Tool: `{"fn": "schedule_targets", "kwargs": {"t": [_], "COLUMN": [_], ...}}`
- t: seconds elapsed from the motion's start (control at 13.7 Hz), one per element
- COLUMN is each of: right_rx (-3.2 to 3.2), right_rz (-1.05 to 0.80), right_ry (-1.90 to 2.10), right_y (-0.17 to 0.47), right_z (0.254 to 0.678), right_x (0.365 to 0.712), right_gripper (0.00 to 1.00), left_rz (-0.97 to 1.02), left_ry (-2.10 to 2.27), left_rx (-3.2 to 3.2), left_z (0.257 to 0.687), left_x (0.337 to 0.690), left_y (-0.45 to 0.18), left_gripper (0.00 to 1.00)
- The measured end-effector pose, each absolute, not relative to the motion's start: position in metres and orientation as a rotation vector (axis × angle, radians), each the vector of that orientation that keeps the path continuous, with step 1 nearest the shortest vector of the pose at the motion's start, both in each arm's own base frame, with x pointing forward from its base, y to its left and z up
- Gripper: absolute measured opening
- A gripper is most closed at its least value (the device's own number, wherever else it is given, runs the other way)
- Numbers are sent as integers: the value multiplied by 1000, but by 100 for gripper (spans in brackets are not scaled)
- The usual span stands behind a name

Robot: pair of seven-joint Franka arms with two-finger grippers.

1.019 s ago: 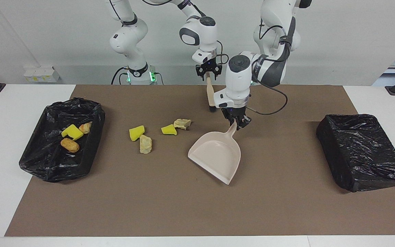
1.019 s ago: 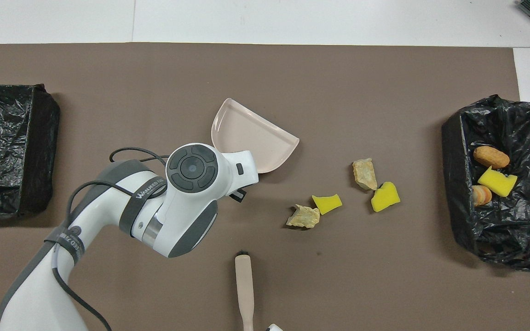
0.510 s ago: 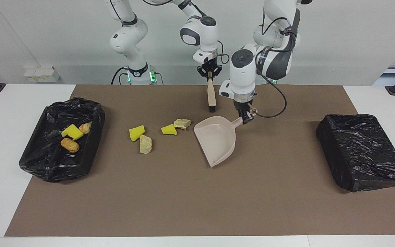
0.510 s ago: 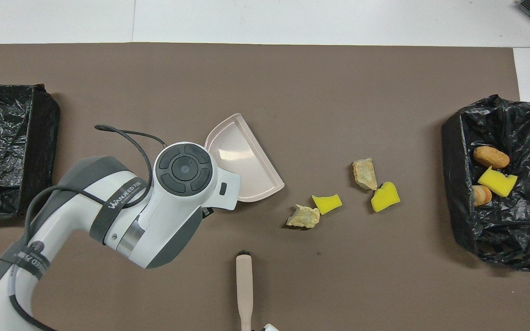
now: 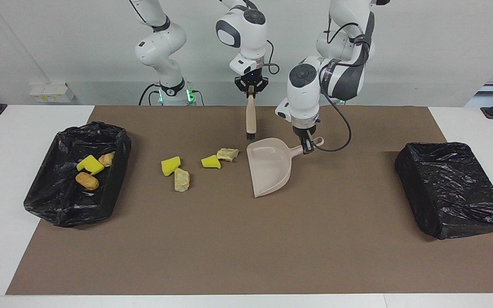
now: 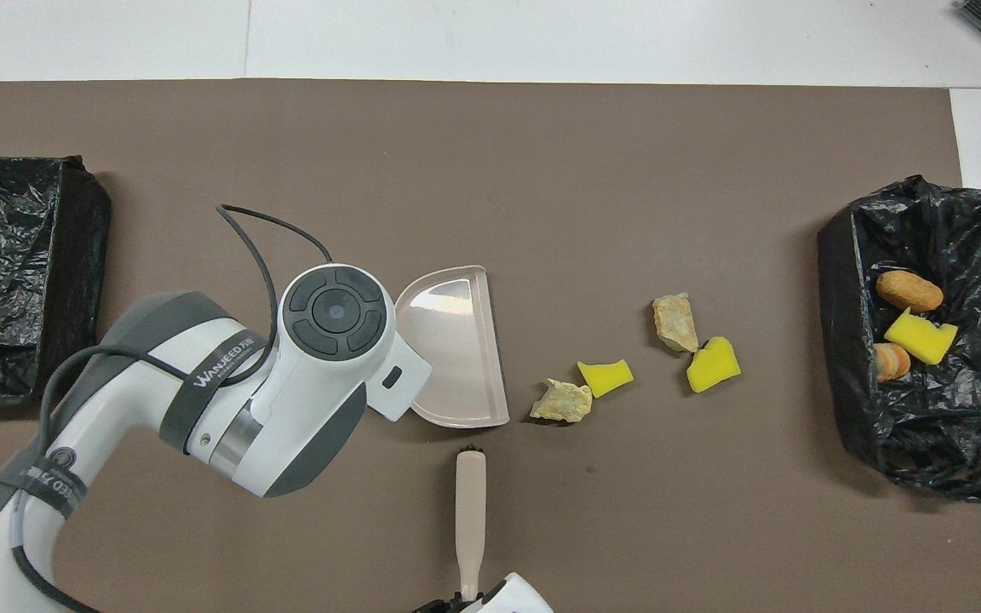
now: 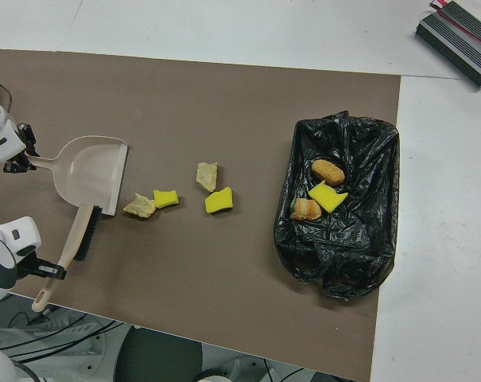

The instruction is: Sweep and dump trash in bin

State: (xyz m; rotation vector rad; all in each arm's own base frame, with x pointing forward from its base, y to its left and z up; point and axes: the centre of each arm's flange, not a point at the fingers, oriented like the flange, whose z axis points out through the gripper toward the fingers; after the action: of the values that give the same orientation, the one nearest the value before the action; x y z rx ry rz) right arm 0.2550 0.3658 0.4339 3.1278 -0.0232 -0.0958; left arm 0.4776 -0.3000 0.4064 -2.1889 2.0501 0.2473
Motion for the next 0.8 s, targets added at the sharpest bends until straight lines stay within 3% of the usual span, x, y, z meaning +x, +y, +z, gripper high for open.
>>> {"fn": "schedule_targets", "kwargs": {"t": [0.15, 0.44, 0.8], "right_rx": [3125, 3107, 3012], "right_rz": [-106, -183, -17], "right_ry": [-13, 79, 102], "right_y": [341, 264, 211], "right_z": [442, 414, 404], "right_x": [276, 355, 406], "right_gripper": [25, 25, 25], "left_rz": [259, 267, 310], "left_ry": [1998, 1941, 1892], "left_rx": [-2230, -2268, -2279], "left_z": [401, 395, 387], "left_x": [470, 452, 413], "left_y": [-305, -319, -323], "left_gripper": [33, 33, 33]}}
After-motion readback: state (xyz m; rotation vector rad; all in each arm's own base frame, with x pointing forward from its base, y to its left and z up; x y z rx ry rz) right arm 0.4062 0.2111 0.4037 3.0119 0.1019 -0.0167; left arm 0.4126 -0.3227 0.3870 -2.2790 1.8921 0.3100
